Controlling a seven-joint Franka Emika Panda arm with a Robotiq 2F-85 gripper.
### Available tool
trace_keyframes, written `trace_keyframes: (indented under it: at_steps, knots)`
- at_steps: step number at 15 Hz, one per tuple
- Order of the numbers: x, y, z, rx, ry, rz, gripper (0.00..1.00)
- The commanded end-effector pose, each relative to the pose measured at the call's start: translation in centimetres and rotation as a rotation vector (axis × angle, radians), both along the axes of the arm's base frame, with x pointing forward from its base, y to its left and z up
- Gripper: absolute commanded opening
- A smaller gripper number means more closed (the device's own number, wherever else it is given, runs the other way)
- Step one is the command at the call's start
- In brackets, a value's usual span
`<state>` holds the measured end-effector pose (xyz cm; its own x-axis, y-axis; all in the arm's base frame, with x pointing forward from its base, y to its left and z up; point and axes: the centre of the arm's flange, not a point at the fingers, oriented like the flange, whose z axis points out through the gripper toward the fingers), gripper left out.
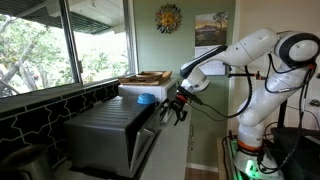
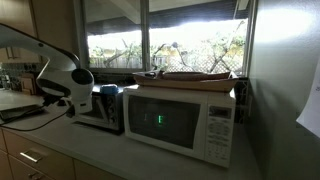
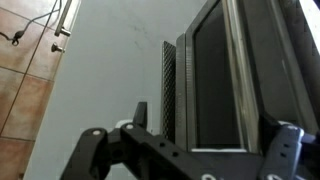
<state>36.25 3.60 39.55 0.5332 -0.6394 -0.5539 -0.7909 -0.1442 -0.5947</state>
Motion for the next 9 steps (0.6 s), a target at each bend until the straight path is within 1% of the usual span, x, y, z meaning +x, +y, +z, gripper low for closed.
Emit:
trace_keyframes:
  at_steps: [1,2,6,9]
  knots:
    - [-6.5,-1.4,-4.0,0.177,0.047,0.018,1.00]
    - [-6.5,-1.7,-4.3,0.206,0.061,0.022,1.00]
    - [-6.7,-2.7,-5.9,0.226,0.116,0.029,1.00]
    - [-7.0,-3.0,-6.2,0.242,0.146,0.042,1.00]
